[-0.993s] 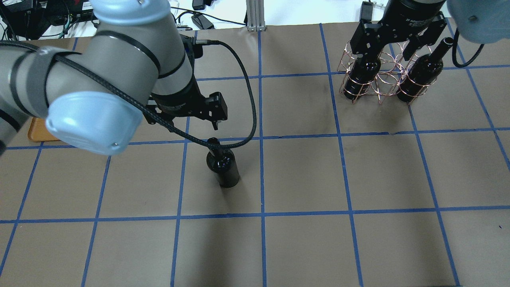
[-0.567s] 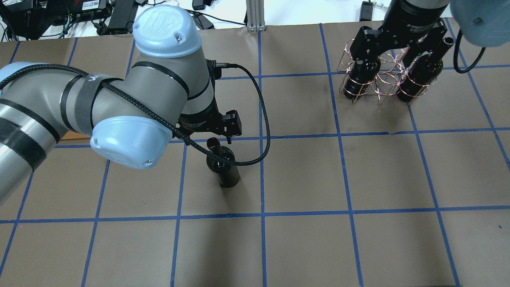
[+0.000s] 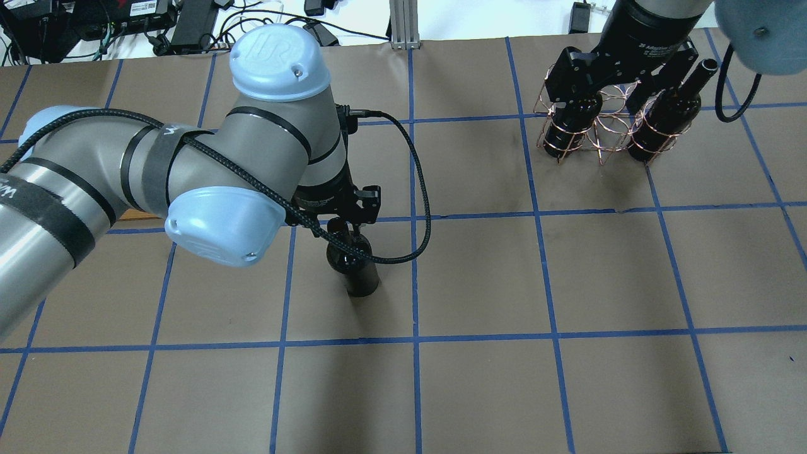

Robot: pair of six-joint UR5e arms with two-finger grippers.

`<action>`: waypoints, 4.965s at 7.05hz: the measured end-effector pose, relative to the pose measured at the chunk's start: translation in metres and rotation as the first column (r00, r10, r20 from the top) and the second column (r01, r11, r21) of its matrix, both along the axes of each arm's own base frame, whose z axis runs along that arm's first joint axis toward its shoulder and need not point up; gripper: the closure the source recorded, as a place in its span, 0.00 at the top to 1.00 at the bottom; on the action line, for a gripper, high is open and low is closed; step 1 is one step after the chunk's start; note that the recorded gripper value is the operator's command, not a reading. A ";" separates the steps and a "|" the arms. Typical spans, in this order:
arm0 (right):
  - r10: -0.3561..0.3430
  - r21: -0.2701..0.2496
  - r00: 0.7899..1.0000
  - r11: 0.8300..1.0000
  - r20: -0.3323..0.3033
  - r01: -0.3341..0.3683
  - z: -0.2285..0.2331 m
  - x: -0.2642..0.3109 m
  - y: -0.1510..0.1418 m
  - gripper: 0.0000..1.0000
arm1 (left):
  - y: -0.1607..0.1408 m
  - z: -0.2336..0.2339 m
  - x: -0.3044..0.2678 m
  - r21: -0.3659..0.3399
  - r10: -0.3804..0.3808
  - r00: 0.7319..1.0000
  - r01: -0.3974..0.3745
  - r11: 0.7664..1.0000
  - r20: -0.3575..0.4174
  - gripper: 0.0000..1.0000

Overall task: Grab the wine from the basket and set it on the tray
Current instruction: 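Lower the left gripper onto the bottle neck and close it, then lift the bottle with the left gripper and carry it to the wooden tray, then lower the bottle onto the wooden tray with the left gripper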

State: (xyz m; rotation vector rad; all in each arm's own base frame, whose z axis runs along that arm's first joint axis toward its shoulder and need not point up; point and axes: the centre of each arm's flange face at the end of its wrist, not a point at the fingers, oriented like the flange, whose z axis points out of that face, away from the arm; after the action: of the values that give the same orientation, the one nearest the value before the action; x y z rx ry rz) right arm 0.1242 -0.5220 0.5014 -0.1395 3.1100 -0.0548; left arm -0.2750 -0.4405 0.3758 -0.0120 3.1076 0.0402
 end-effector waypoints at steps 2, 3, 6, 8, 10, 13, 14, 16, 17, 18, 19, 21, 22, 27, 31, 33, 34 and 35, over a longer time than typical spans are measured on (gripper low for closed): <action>0.011 -0.003 1.000 1.000 -0.001 -0.011 0.001 -0.001 0.000 1.00 | 0.001 -0.001 -0.001 0.005 0.001 1.000 -0.001 1.000 -0.010 0.46; 0.011 -0.006 1.000 1.000 -0.002 -0.011 0.001 -0.001 0.000 1.00 | 0.001 -0.001 -0.001 0.008 0.002 1.000 -0.001 1.000 -0.018 0.36; 0.008 -0.012 1.000 1.000 -0.006 -0.008 0.003 -0.005 0.000 1.00 | 0.002 -0.001 -0.002 0.013 0.000 1.000 0.000 1.000 -0.031 0.00; 0.014 -0.011 1.000 1.000 -0.004 -0.014 0.004 -0.006 0.001 1.00 | 0.003 0.004 -0.002 0.004 -0.002 0.999 0.002 1.000 -0.032 0.00; 0.015 -0.009 1.000 1.000 -0.005 -0.015 0.004 -0.006 0.002 1.00 | 0.002 0.014 0.002 -0.019 -0.004 1.000 0.004 1.000 -0.028 0.00; 0.016 -0.005 1.000 1.000 -0.020 -0.016 0.004 -0.007 0.003 1.00 | -0.010 0.036 0.020 -0.046 -0.031 1.000 0.031 0.998 -0.002 0.00; 0.016 -0.006 1.000 1.000 -0.025 -0.016 0.004 -0.008 0.003 1.00 | -0.020 0.052 0.035 -0.046 -0.036 0.999 0.037 0.998 0.006 0.00; 0.015 -0.006 0.999 1.000 -0.029 -0.016 0.004 -0.008 0.003 1.00 | -0.040 0.078 0.072 -0.034 -0.052 0.999 0.052 0.998 0.006 0.00; 0.016 -0.005 0.999 1.000 -0.029 -0.016 0.004 -0.008 0.003 1.00 | -0.050 0.083 0.097 -0.033 -0.053 0.999 0.053 0.998 0.004 0.00; 0.016 -0.004 0.999 1.000 -0.029 -0.017 0.003 -0.007 0.002 1.00 | -0.060 0.089 0.126 -0.037 -0.057 0.998 0.058 0.998 0.003 0.00; 0.017 -0.003 0.999 1.000 -0.029 -0.017 0.003 -0.007 0.002 1.00 | -0.070 0.095 0.156 -0.045 -0.055 0.998 0.055 0.997 0.002 0.00; 0.017 -0.005 0.999 1.000 -0.030 -0.017 0.003 -0.007 0.002 1.00 | -0.088 0.098 0.219 -0.046 -0.068 0.998 0.068 0.997 -0.011 0.00; 0.016 -0.005 0.999 1.000 -0.029 -0.016 0.003 -0.007 0.003 1.00 | -0.095 0.093 0.250 -0.040 -0.075 0.997 0.074 0.996 -0.017 0.00; 0.016 -0.002 0.999 1.000 -0.028 -0.016 0.002 -0.007 0.002 1.00 | -0.154 0.096 0.376 -0.077 -0.102 0.995 0.103 0.992 0.014 0.00; 0.015 0.000 1.000 1.000 -0.028 -0.015 0.001 -0.007 0.003 1.00 | -0.197 0.055 0.431 -0.112 -0.122 0.992 0.124 0.986 0.024 0.00; 0.013 0.002 1.000 1.000 -0.027 -0.013 -0.001 -0.007 0.003 1.00 | -0.207 0.038 0.437 -0.124 -0.120 0.993 0.118 0.985 -0.003 0.00; 0.012 0.000 1.000 1.000 -0.027 -0.012 -0.001 -0.008 0.002 1.00 | -0.208 0.034 0.443 -0.124 -0.113 0.994 0.111 0.986 -0.012 0.00; 0.012 0.000 1.000 1.000 -0.027 -0.012 -0.001 -0.008 0.002 1.00 | -0.208 0.032 0.446 -0.125 -0.110 0.994 0.107 0.986 -0.017 0.00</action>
State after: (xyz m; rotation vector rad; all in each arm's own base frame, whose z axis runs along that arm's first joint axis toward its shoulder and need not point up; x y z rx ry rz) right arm 0.1165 -0.5199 0.5001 -0.1604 3.1361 -0.0539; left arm 0.1706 -0.6484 0.4081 0.1556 3.1236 -0.1568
